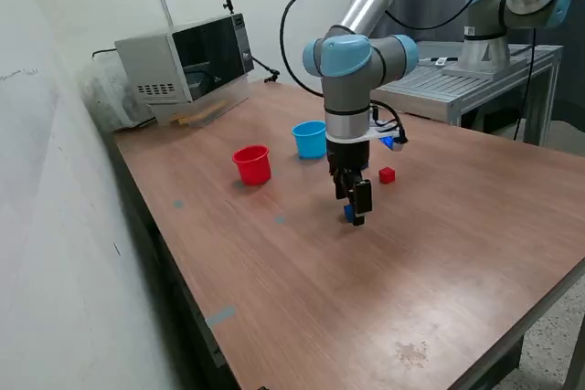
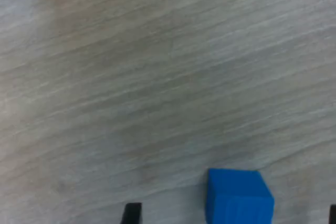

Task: Place red objects in the red bin, and blue objects in the blue bin.

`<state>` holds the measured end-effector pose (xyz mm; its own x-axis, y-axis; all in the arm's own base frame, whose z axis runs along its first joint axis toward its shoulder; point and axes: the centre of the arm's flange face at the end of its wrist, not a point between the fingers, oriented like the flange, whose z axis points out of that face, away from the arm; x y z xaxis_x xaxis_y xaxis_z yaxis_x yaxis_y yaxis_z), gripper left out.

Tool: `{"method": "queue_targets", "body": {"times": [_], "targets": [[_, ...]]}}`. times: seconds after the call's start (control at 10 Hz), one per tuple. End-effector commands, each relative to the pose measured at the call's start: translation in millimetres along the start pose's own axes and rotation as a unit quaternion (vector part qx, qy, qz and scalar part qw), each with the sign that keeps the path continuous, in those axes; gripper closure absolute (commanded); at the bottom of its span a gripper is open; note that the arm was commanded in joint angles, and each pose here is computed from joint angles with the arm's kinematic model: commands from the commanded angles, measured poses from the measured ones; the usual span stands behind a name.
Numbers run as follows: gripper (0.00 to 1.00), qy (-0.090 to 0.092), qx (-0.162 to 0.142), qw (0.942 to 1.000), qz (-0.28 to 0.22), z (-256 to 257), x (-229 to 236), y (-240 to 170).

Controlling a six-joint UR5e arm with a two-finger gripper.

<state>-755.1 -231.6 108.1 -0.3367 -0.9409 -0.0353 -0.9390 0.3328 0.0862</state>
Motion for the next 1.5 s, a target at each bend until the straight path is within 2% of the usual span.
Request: {"method": "queue_targets", "body": {"times": [0.0, 0.1, 0.8, 1.0, 1.2, 1.4], "targets": [[0.00, 0.000, 0.000, 1.0000, -0.001, 0.1, 0.6, -0.6], [1.00, 0.000, 0.000, 1.0000, -0.001, 0.1, 0.6, -0.6], [1.00, 0.000, 0.002, 1.0000, -0.001, 1.8, 1.5, -2.1], [1.00, 0.000, 0.002, 0.9999, -0.014, -6.0, 6.7, -13.7], [1.00, 0.004, -0.012, 0.9998, -0.014, -55.7, -20.2, -16.7], [1.00, -0.005, -0.031, 0.9993, 0.020, -103.1, -85.3, -3.9]]}}
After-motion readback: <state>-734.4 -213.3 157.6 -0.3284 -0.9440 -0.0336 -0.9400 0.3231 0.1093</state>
